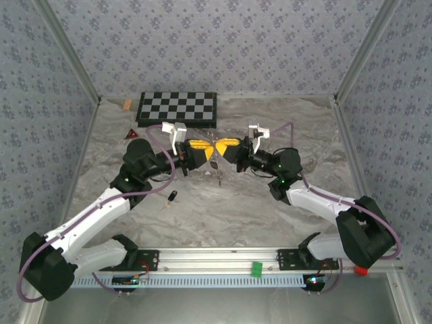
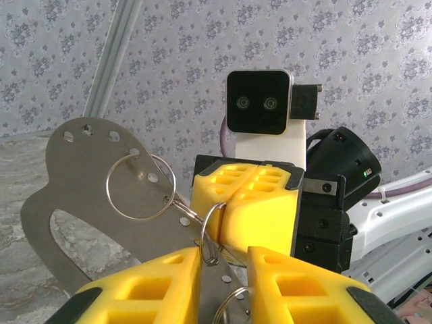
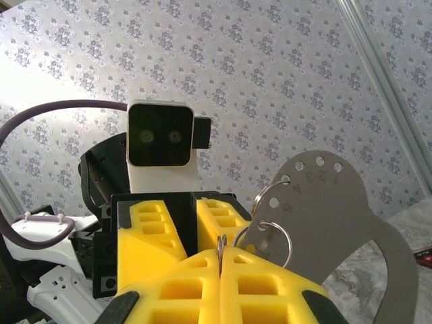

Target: Put the keys on the keyring

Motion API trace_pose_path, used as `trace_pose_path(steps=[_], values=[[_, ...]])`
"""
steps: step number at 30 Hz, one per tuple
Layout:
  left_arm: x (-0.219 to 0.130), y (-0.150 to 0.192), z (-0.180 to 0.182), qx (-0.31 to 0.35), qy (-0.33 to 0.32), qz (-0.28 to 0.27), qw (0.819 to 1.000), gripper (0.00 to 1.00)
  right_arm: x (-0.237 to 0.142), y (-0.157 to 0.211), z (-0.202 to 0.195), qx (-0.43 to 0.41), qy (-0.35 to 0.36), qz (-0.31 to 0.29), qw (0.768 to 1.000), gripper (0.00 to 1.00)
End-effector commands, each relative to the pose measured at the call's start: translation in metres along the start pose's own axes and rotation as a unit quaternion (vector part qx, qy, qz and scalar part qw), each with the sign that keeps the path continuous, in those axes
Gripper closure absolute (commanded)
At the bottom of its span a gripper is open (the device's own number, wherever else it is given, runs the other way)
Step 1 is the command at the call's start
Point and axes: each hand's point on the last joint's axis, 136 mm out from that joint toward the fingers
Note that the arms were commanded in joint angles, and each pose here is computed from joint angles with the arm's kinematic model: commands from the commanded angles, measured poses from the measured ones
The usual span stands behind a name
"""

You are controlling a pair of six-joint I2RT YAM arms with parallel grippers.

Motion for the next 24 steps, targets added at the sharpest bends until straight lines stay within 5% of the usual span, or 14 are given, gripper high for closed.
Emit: trace_pose_path(steps=[1,11,24], values=[[0.0,-0.017,-0.017,0.025,0.01,-0.019,0.999,0.72,0.005,-0.009,0.013,-0.006,-0.024,-0.014,1.0,1.0],[-0.008,-0.022,-0.008,0.017,-0.011,-0.044,0.999,0.65,0.003,-0.014,0.009,-0.007,-0.016,-0.026,1.0,1.0],[0.003,-0.012,-0.021,0.022,0.028,-0.015,0.999,0.76,0.005,-0.013,0.007,0.0,-0.017,-0.03,0.999,1.0]])
Point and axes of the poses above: each hand's point on the last joint's axis, 136 mm out from that joint toward the fingers, its own x axis out along the fingers, its own z axis along the line the jaws close on, y = z × x, and after that the axes turned 13 degrees about -x, right-handed
